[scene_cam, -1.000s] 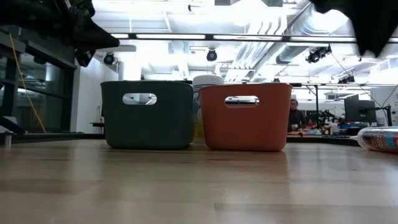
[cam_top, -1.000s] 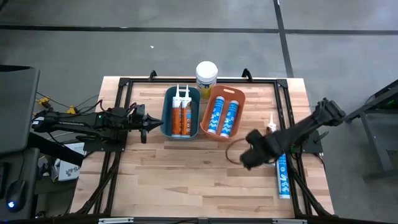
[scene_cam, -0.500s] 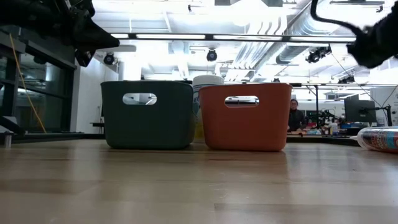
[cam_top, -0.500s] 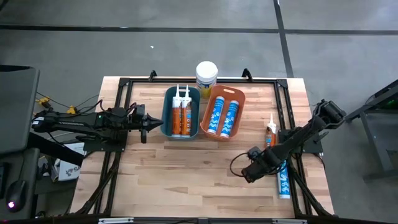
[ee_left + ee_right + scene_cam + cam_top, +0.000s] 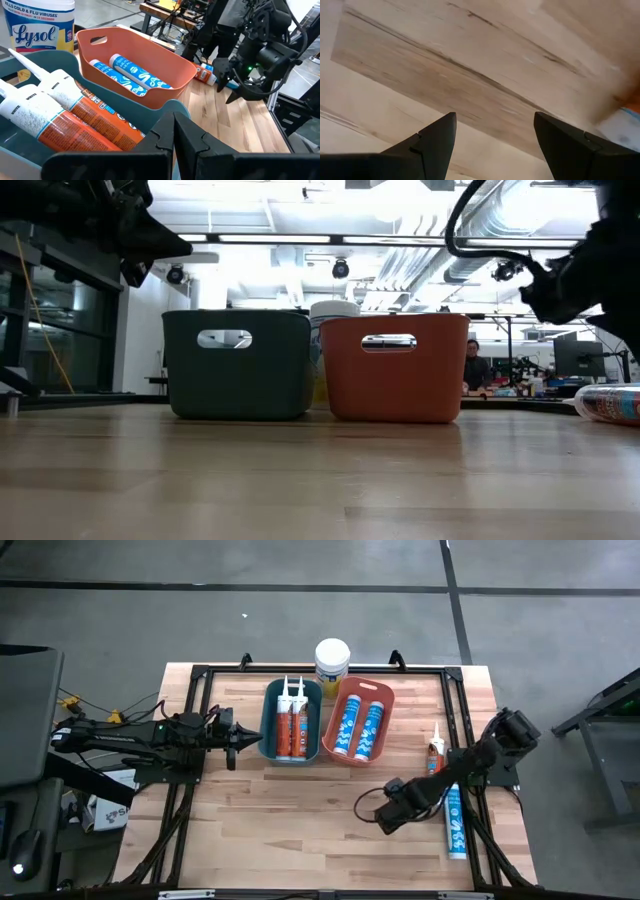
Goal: Pick & place silicon tubes, Sealant and Lysol wipes
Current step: Put the blue sealant into the orange bin
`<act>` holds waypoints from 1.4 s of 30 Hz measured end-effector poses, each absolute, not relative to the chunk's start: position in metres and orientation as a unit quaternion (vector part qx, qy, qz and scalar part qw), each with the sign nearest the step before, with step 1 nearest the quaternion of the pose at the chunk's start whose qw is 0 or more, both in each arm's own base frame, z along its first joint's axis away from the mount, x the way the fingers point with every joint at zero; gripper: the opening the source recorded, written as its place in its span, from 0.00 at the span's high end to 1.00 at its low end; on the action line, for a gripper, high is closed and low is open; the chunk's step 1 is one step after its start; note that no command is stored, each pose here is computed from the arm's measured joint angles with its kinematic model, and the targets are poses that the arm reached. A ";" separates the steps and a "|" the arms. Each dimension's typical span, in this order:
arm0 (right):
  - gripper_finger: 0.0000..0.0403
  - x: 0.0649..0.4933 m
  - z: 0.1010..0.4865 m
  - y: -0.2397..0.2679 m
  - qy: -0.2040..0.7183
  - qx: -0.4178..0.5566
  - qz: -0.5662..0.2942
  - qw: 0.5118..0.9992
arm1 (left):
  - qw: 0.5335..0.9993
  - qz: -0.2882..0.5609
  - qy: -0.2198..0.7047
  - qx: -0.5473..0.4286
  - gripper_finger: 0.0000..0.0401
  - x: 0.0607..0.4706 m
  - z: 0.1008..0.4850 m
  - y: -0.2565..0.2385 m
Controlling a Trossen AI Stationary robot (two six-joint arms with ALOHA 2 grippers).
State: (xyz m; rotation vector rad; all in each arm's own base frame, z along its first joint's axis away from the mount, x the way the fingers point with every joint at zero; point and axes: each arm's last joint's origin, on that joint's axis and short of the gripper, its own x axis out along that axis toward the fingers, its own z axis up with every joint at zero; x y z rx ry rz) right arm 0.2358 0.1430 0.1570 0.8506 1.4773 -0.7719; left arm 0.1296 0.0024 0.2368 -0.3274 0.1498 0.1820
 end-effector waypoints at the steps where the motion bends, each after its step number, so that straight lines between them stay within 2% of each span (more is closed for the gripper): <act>1: 0.35 0.237 0.159 0.143 0.640 0.359 -0.337 0.590 | 0.980 0.090 0.074 -0.163 1.00 0.130 0.237 0.002; 9: 0.35 0.243 0.181 0.143 0.660 0.310 -0.392 0.562 | 0.980 0.090 0.074 -0.163 1.00 0.130 0.237 0.002; 21: 0.35 0.215 0.197 0.142 0.664 0.227 -0.536 0.469 | 0.980 0.090 0.074 -0.163 1.00 0.130 0.237 0.002; 36: 0.35 0.183 0.198 0.178 0.641 0.238 -0.586 0.435 | 0.980 0.090 0.074 -0.163 1.00 0.130 0.237 0.002; 42: 0.35 0.167 0.184 0.188 0.643 0.250 -0.595 0.413 | 0.980 0.090 0.074 -0.163 1.00 0.130 0.237 0.002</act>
